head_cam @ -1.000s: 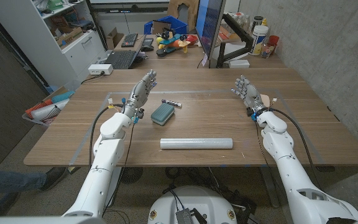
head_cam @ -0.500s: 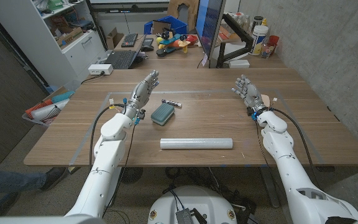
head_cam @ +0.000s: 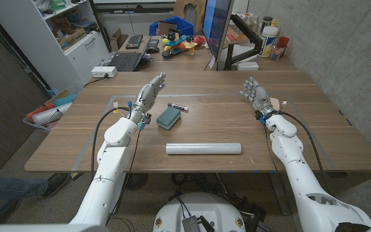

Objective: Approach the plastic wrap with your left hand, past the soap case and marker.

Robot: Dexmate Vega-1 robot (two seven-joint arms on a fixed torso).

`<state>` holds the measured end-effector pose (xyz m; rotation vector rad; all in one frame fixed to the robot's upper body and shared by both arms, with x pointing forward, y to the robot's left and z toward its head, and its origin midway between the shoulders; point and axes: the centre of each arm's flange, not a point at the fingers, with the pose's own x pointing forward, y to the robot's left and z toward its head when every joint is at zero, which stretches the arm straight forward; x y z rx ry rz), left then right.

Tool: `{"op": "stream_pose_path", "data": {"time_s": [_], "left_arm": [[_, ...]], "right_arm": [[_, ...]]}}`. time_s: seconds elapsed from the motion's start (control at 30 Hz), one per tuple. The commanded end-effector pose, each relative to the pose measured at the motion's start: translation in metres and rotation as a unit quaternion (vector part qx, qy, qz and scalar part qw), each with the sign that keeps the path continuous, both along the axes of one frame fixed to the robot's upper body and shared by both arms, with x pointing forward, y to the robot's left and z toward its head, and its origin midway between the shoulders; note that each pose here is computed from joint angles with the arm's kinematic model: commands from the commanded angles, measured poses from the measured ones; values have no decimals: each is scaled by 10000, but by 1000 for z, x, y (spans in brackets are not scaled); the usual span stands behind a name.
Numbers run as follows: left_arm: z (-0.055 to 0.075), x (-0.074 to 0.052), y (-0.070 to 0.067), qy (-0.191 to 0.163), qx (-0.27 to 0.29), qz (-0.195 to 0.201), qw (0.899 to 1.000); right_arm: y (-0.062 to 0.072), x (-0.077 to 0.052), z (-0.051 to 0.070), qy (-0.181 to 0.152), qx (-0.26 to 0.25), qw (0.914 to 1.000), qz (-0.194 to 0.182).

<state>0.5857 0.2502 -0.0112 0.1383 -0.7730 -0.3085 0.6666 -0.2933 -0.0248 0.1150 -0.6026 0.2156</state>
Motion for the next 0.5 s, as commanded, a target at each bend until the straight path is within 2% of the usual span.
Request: {"op": "stream_pose_path", "data": {"time_s": [0.03,0.5], "left_arm": [[2,-7,-2,-141,112,81,9998],[-1,-9,-4,-141,176,53,9997]], "right_arm": [[1,0,1,-18,4,10000,-7],[1,-1,2,-32,62,10000,-48]]}}
